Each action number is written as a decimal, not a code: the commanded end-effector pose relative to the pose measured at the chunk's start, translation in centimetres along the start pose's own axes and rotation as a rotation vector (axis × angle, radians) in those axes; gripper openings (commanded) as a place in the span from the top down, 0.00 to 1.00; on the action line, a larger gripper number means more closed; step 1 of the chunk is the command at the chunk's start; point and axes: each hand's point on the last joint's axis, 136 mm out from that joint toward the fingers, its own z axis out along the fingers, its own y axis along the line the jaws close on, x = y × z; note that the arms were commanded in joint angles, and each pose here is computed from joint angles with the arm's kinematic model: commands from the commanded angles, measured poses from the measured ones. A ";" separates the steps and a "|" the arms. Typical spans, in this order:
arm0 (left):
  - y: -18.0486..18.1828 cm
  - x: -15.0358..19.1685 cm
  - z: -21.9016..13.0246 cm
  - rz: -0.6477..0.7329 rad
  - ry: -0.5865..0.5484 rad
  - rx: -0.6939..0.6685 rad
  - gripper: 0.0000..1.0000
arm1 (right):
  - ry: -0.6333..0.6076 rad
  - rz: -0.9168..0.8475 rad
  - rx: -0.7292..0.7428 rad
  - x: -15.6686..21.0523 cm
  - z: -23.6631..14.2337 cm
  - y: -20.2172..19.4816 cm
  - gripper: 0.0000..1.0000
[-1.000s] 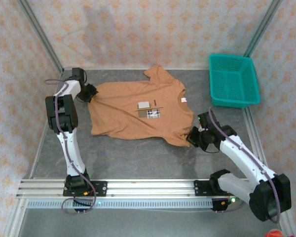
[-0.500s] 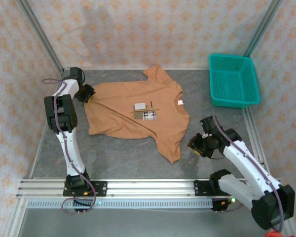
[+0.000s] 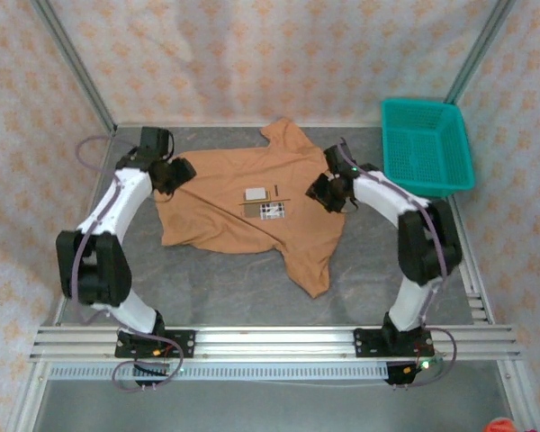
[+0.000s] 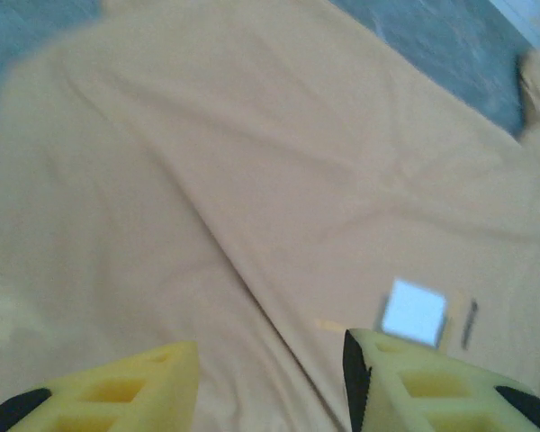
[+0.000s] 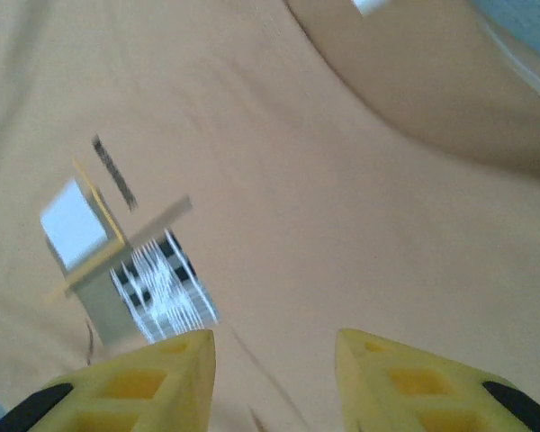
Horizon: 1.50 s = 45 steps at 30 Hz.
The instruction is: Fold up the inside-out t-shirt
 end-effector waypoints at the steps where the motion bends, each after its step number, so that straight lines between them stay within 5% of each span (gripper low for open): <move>1: 2.2 6.2 4.0 -0.077 0.187 0.051 0.52 | 0.009 0.081 0.041 -2.5 4.1 -1.8 0.61; 6: 6.5 9.3 5.5 -0.122 0.258 -0.022 0.53 | -0.008 0.174 0.183 -3.5 5.5 -8.0 0.62; 11: 11.5 9.7 5.9 -0.225 0.269 -0.101 0.55 | -0.055 0.202 0.341 -2.3 2.1 -14.1 0.62; 16: 13.6 8.2 4.9 -0.215 0.232 -0.196 0.56 | -0.133 0.202 0.366 -0.5 -1.1 -16.3 0.62; 26: 14.2 7.9 -1.9 -0.150 0.084 -0.271 0.52 | -0.172 0.013 0.224 -2.0 -5.2 -7.6 0.61; 30: 14.1 9.2 -0.8 -0.182 0.117 -0.226 0.53 | -0.134 -0.023 0.174 -1.8 -4.9 -4.9 0.61; 35: 14.9 10.9 0.4 -0.190 0.168 -0.239 0.71 | -0.120 -0.045 0.152 -1.2 -4.7 -3.7 0.61; 45: 16.3 9.6 2.5 -0.206 0.115 -0.297 0.53 | -0.062 -0.077 0.127 0.9 -3.4 -2.5 0.61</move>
